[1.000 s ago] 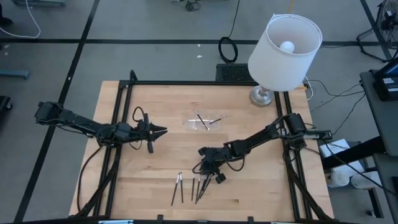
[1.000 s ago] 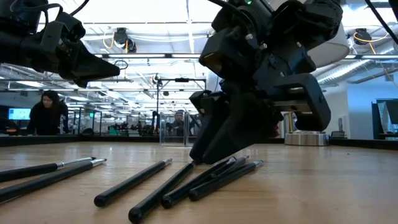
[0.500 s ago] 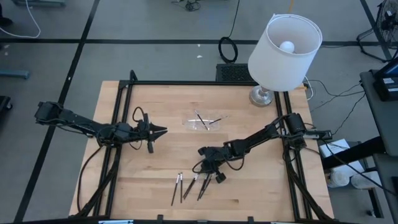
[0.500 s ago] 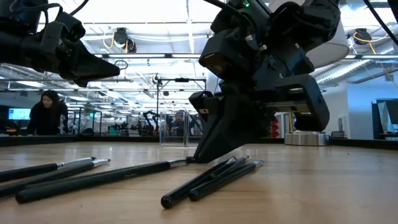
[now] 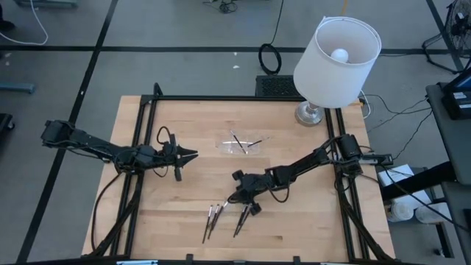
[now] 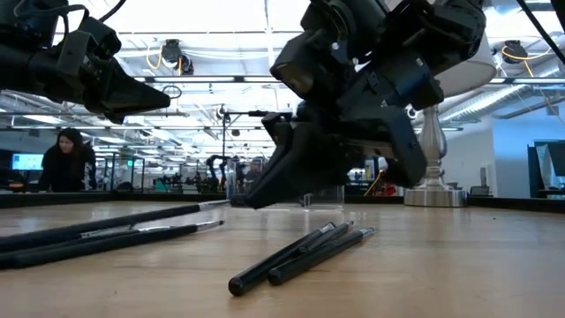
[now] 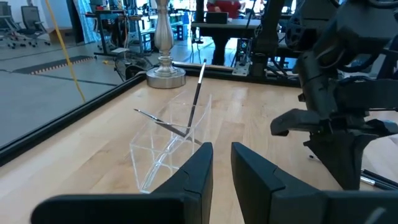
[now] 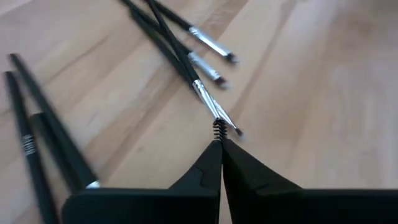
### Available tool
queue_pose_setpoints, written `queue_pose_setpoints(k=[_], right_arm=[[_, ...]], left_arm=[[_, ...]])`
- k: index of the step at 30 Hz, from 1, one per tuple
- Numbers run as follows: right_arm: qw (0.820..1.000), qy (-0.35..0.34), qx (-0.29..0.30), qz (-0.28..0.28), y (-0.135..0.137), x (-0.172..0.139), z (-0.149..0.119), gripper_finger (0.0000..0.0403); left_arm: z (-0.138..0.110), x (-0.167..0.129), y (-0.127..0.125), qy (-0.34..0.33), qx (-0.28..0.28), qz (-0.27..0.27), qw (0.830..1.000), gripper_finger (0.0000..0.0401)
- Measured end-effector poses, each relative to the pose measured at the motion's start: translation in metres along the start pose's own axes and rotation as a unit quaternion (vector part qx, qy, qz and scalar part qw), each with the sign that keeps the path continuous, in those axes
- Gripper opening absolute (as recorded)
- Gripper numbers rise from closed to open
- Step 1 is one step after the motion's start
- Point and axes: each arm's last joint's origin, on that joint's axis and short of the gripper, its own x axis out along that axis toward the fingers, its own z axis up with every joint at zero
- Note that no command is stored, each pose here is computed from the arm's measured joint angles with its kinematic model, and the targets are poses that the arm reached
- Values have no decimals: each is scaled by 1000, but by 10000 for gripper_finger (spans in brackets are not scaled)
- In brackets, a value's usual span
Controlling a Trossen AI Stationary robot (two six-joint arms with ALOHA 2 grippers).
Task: Put items in baskets/containers
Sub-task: Put the black brow brush into the transparent organizer
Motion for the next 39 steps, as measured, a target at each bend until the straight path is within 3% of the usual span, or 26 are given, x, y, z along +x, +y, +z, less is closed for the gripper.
queue_pose_setpoints(k=[12, 21, 27, 31, 34, 39], right_arm=[[999, -22, -17, -15, -2, -4, 8, 0], [991, -18, -50, -126, -1, -61, 54, 0], [961, 14, -90, -262, -3, -117, 82, 0], [936, 106, -92, -323, -16, -146, 96, 0], [914, 188, -96, -347, -29, -166, 110, 0], [889, 251, -93, -372, -58, -192, 135, 0]], left_arm=[[-3, 0, 0, 14, -8, 1, 1000, 65], [-4, 0, 0, 21, -16, 2, 1000, 65], [-4, 0, 0, 21, -18, 2, 1000, 65], [-4, 0, 0, 21, -18, 2, 1000, 65], [-4, 0, 0, 21, -17, 2, 1000, 65], [-4, 0, 0, 20, -18, 2, 1000, 65]])
